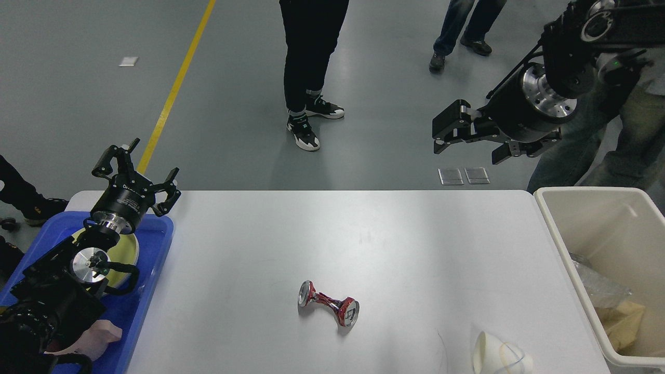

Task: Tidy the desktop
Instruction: 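Move the right gripper down to the red dumbbell toy and grasp it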

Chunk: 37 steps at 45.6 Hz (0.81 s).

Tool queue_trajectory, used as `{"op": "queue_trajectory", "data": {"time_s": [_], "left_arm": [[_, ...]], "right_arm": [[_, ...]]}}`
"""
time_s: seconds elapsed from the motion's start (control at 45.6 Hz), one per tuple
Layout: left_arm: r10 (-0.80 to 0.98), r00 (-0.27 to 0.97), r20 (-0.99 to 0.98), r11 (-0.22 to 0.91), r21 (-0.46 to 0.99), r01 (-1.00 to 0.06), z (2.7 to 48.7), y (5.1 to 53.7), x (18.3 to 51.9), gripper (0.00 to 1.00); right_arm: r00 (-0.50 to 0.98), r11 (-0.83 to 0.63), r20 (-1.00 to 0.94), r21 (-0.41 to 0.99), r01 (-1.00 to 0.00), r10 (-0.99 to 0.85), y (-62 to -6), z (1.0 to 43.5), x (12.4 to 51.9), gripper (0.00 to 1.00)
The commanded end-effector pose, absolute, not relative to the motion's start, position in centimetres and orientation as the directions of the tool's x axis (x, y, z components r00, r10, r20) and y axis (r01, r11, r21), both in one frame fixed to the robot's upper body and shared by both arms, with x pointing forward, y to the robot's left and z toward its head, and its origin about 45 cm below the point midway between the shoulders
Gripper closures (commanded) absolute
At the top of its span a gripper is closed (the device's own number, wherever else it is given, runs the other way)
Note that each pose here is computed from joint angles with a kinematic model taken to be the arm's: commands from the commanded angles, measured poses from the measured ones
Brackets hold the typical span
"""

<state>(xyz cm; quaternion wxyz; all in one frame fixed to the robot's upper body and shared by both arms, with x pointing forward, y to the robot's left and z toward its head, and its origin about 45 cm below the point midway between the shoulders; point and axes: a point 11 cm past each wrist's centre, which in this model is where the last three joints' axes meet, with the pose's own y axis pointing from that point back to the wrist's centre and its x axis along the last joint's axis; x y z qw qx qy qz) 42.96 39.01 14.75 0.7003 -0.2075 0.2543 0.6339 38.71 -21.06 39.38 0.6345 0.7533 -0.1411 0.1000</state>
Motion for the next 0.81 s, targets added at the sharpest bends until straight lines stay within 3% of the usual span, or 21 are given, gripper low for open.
{"op": "queue_trajectory", "data": {"time_s": [0.0, 0.307, 0.482, 0.789], "left_arm": [[0.782, 0.067, -0.619, 0.110, 0.032, -0.993, 14.7, 39.0, 43.0, 0.04], [0.782, 0.067, -0.619, 0.110, 0.032, -0.993, 14.7, 39.0, 43.0, 0.04], [0.782, 0.067, -0.619, 0.110, 0.032, -0.993, 14.7, 39.0, 43.0, 0.04], [0.782, 0.067, -0.619, 0.110, 0.032, -0.993, 14.7, 39.0, 43.0, 0.04]], "right_arm": [[0.958, -0.160, 0.279, 0.945, -0.286, -0.068, -20.0, 36.5, 38.5, 0.00], [0.989, -0.368, 0.040, 0.926, -0.090, -0.141, -15.5, 24.6, 37.5, 0.00], [0.972, -0.383, -0.048, 0.923, -0.045, -0.232, -15.2, 17.5, 35.7, 0.00], [0.950, -0.399, -0.121, 0.917, -0.004, -0.287, -13.8, 11.8, 33.4, 0.00]]}}
